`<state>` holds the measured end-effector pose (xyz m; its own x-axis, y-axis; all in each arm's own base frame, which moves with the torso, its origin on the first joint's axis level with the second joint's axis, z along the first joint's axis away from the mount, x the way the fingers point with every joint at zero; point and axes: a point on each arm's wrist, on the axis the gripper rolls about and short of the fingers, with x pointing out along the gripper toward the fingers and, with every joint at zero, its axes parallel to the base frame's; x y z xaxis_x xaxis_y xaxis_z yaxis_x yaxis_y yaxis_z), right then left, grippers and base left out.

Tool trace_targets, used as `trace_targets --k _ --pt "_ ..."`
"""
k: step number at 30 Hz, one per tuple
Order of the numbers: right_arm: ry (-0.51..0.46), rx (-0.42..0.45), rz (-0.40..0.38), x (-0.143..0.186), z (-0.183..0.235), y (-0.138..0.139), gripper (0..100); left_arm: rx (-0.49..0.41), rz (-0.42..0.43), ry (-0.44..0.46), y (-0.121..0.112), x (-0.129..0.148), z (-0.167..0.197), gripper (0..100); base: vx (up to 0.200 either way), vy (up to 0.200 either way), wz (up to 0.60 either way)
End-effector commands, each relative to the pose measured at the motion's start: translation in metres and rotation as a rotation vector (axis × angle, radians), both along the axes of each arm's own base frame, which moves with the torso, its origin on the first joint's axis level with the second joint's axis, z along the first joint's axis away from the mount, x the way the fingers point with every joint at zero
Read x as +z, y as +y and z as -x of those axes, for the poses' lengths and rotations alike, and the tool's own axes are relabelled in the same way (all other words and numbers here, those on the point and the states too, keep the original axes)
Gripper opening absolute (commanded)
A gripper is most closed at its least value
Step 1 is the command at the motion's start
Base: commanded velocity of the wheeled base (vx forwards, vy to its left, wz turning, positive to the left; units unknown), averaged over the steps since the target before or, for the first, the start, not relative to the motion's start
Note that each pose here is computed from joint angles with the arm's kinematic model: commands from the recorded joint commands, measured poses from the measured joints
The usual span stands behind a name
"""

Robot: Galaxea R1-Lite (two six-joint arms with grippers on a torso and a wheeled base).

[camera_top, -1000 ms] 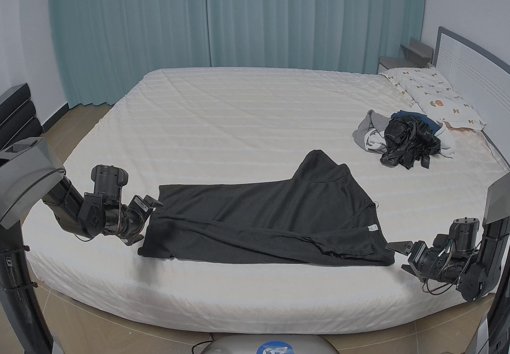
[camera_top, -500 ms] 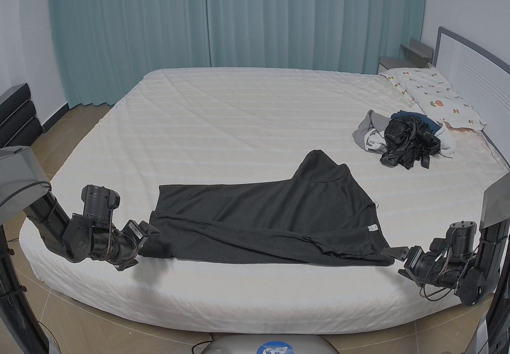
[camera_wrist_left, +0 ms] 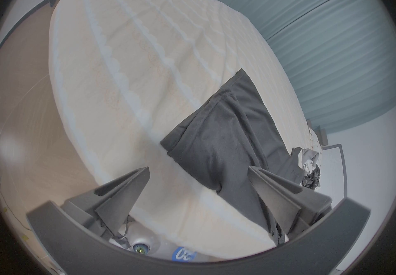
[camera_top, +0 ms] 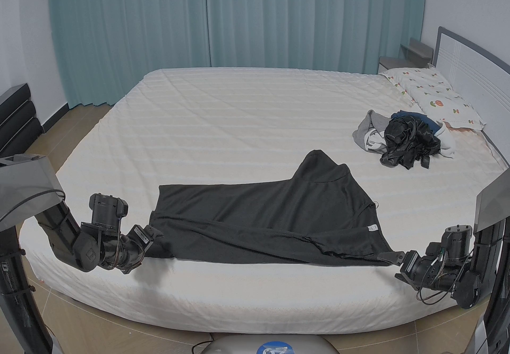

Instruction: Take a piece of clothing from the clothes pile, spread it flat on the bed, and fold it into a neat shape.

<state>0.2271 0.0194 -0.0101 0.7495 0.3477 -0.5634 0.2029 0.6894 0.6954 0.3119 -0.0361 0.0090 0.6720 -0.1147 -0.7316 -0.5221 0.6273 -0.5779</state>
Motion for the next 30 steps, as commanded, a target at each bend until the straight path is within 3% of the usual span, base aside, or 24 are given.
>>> trace_targets --k 1,9,15,30 --pt "0.035 0.006 0.004 -0.008 0.002 0.002 100 0.0 -0.01 0.021 -0.002 -0.015 -0.006 0 0.0 0.0 0.0" --pt "0.041 -0.001 0.021 -0.015 -0.004 0.007 100 0.064 -0.093 0.036 -0.001 -0.029 -0.008 0 0.0 0.0 0.0" --pt "0.033 -0.019 0.044 -0.023 -0.014 0.014 100 0.074 -0.091 0.035 0.001 -0.028 -0.003 0 0.0 0.0 0.0" --pt "-0.04 -0.154 0.063 -0.032 -0.046 0.025 100 0.096 -0.088 0.013 0.008 -0.025 -0.003 0 0.0 0.0 0.0"
